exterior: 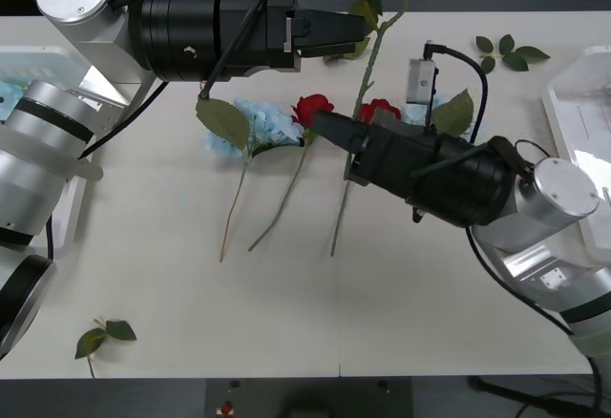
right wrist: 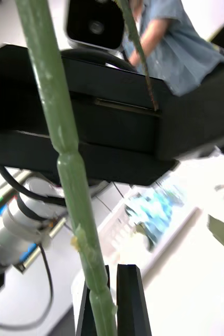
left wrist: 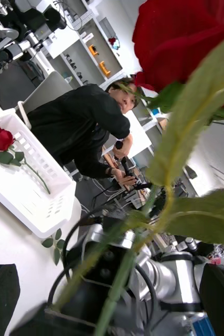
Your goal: Put the red flowers into the right box and the blue flowers into the left box
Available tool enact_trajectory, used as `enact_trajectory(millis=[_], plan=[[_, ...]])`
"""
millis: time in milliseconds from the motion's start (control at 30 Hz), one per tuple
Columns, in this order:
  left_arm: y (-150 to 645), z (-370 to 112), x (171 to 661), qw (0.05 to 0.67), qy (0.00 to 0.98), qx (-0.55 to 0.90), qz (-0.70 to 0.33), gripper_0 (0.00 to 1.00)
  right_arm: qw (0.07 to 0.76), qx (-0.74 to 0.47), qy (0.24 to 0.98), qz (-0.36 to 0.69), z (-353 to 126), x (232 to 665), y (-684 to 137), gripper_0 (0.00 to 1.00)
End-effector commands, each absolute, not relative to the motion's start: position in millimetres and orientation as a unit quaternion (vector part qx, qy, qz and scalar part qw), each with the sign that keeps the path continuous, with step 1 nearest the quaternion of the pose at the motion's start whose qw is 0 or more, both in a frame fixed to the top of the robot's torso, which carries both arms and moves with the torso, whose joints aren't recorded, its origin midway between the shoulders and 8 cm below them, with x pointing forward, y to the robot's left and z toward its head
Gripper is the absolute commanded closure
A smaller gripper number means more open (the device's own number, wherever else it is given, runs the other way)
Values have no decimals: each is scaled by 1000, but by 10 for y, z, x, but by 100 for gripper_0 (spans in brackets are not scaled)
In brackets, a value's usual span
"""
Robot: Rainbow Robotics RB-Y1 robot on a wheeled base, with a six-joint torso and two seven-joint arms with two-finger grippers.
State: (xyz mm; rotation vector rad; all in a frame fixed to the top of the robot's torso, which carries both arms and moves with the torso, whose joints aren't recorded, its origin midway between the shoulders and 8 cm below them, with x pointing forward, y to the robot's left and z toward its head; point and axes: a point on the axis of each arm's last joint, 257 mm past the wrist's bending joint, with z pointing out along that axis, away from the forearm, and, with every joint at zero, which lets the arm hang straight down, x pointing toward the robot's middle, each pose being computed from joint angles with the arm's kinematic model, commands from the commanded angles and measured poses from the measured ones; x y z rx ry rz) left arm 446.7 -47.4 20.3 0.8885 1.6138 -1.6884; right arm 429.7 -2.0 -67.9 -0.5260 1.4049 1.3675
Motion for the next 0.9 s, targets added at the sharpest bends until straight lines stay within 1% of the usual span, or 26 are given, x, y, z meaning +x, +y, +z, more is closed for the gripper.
enact_trajectory(millis=[33,67,100,267,400,567,700,900], plan=[[-485,443,4434,343,590,361,-636,0,511,-229,628,541,-630,4432,-375,100],[-485,443,4434,343,590,361,-636,0,507,-227,639,532,-665,4468,-457,100],[-451,156,4459,326,604,334,-647,0,501,-220,652,524,-703,4517,-575,100],[-334,232,4496,347,600,326,-643,0,491,-191,700,483,-868,4775,-1073,100],[-154,189,4562,360,621,340,-608,0,485,-172,741,432,-998,5001,-1695,100],[100,30,4608,352,652,353,-571,0,460,-162,790,371,-1107,5106,-2380,100],[382,-184,4632,334,688,366,-530,0,434,-145,841,288,-1210,5196,-3121,100],[685,-578,4655,300,740,364,-479,0,400,-123,894,161,-1196,5271,-4093,100]])
